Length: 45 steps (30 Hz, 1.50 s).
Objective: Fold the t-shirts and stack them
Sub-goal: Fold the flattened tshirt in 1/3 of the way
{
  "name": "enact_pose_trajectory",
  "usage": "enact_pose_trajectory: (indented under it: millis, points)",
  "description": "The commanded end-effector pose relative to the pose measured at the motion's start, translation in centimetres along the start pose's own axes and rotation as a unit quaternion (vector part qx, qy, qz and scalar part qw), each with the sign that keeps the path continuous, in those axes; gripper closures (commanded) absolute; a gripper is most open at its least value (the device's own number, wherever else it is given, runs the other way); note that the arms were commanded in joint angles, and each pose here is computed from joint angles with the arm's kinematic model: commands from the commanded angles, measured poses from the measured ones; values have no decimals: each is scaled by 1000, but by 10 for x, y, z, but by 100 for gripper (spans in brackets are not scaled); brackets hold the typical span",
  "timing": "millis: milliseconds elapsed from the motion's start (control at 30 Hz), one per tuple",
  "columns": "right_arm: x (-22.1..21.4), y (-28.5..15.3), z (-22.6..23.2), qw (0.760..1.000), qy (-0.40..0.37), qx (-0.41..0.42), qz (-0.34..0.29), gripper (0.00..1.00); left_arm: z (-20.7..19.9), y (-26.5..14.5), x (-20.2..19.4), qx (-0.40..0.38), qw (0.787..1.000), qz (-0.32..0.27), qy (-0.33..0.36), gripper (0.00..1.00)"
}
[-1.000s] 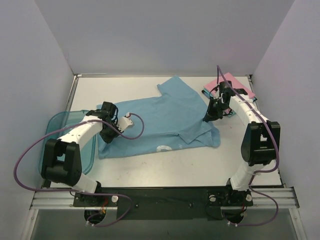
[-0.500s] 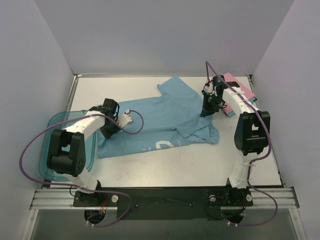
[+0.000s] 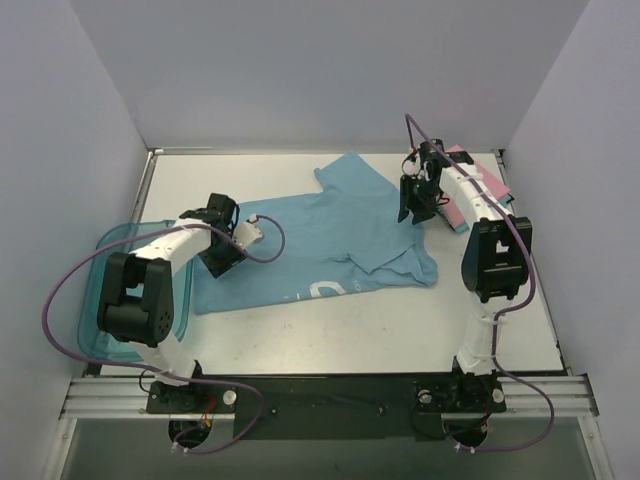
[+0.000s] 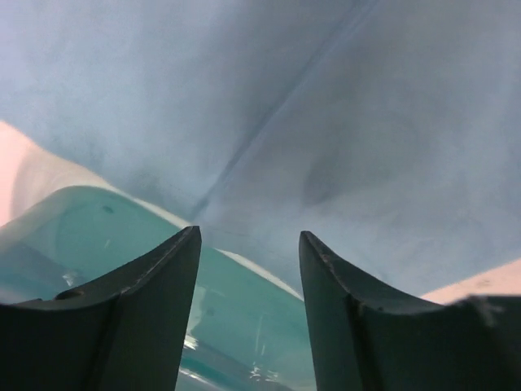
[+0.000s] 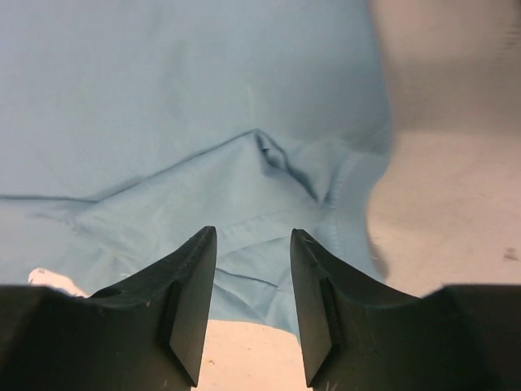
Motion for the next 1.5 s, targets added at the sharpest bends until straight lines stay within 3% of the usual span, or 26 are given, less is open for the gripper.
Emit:
enact_pose_trajectory:
  millis: [0,133,233,300,333,433,667,733,767,833,900,933,1033,1200,1467]
  points:
    - [12,-28,-19,992,55,-109,-26,62,46,-26,12,135,991,9,-20,35]
    - [-8,-61,-29,990,92,-101,-32,58,47,-54,22,145,989,-30,9,35]
    - [-49,-59,-42,989,118,-91,17,58,12,-65,30,49,990,-110,73,43]
    - [-73,-49,-49,985,134,-89,56,58,-25,-67,22,-50,981,-153,111,44]
    - [-86,-42,-54,982,141,-98,76,58,-33,-69,19,-63,977,-164,121,43]
    - [-100,-36,-58,981,145,-94,87,58,-61,-48,-2,-114,975,-127,145,34]
    - [-108,-5,-67,978,153,-94,104,58,-79,-9,-18,-112,976,-86,166,26]
    - [-104,4,-72,975,166,-106,108,62,-78,-1,-19,-106,978,-73,163,26]
    - [-103,6,-75,973,171,-115,106,73,-77,2,-18,-100,980,-69,159,27]
    - [-100,3,-80,972,176,-127,90,89,-76,5,-20,-89,981,-62,161,35]
    - [-99,-2,-85,972,181,-125,80,99,-78,6,-23,-85,980,-61,169,54]
    - [-99,-2,-83,973,181,-118,81,100,-80,9,-25,-85,979,-59,174,69]
    - [-98,-4,-100,967,213,-110,89,100,-84,12,-29,-84,978,-55,185,99]
    - [-105,-24,-121,956,253,-115,97,100,-86,7,-36,-80,974,-44,208,100]
    - [-153,-31,-125,939,274,-131,163,100,-95,-5,-33,-108,969,-83,208,100]
Point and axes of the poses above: each gripper's point midway between its finger pads, its own y axis out along the fingers, its own z axis along the line the jaws close on, x = y × z, the point moved 9 cm from there along -y, back along the fingers, and after that the axes turned 15 degrees about y, right-handed, at the moved point
